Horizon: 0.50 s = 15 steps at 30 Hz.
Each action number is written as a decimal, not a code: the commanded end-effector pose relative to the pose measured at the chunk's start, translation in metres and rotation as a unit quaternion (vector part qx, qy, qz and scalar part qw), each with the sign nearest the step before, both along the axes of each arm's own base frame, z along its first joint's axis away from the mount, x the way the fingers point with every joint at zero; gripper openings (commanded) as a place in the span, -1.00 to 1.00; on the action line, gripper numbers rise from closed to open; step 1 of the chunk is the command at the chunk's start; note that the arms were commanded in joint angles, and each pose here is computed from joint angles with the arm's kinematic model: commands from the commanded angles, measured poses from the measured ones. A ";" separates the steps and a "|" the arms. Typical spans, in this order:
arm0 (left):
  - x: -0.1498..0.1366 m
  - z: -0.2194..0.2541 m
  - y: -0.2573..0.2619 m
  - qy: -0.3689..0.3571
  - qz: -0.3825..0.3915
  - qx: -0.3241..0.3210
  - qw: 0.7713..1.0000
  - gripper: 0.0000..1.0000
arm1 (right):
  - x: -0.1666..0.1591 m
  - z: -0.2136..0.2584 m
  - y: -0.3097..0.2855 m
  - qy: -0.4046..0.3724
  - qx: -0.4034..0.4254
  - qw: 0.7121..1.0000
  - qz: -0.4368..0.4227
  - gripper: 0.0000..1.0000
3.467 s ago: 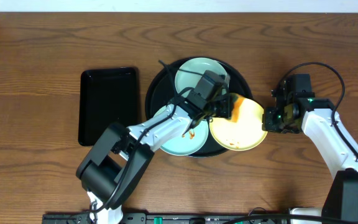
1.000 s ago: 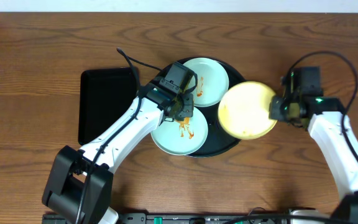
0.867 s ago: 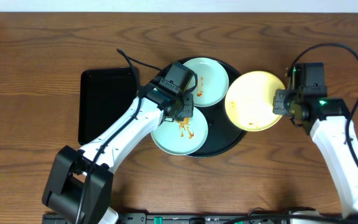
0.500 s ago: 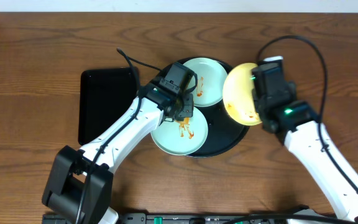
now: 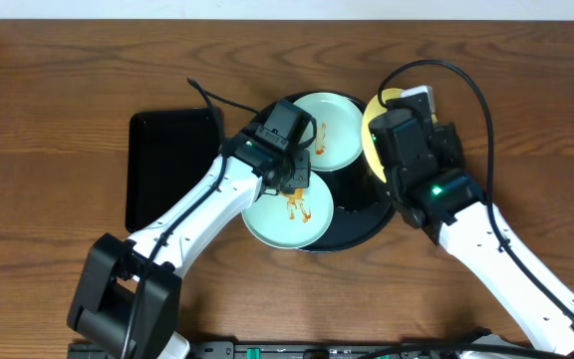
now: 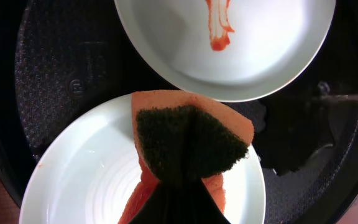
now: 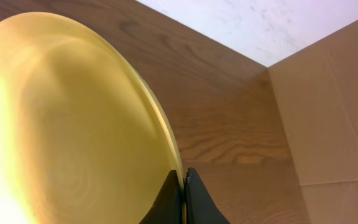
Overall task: Clean dirty plates on tray and stack at the side
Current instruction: 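Lift the yellow plate rim with the right gripper, tilting it up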
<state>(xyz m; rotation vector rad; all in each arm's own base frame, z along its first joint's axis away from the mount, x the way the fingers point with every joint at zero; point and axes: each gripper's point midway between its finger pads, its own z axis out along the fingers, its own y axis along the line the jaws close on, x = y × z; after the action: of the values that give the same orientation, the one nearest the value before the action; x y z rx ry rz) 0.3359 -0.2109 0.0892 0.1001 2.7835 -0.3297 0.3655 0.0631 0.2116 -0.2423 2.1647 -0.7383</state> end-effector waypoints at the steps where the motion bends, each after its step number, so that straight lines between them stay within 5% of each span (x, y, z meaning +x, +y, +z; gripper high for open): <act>1: 0.002 0.000 0.004 -0.006 -0.002 0.009 1.000 -0.85 | 0.000 0.013 0.004 -0.016 -0.012 1.000 0.001 -0.97; 8: 0.002 0.000 0.004 -0.006 -0.002 0.009 1.000 -0.85 | -0.004 0.018 0.007 -0.031 -0.023 0.999 -0.008 -0.98; 15: 0.002 0.000 0.004 -0.006 -0.002 0.009 1.000 -0.85 | -0.002 -0.004 0.019 -0.009 0.085 0.996 -0.001 -0.98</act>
<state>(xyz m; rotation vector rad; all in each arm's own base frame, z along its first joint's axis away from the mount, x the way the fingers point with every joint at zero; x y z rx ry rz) 0.3359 -0.2109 0.0892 0.0995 2.7836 -0.3298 0.3619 0.0743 0.2102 -0.2199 2.1628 -0.6916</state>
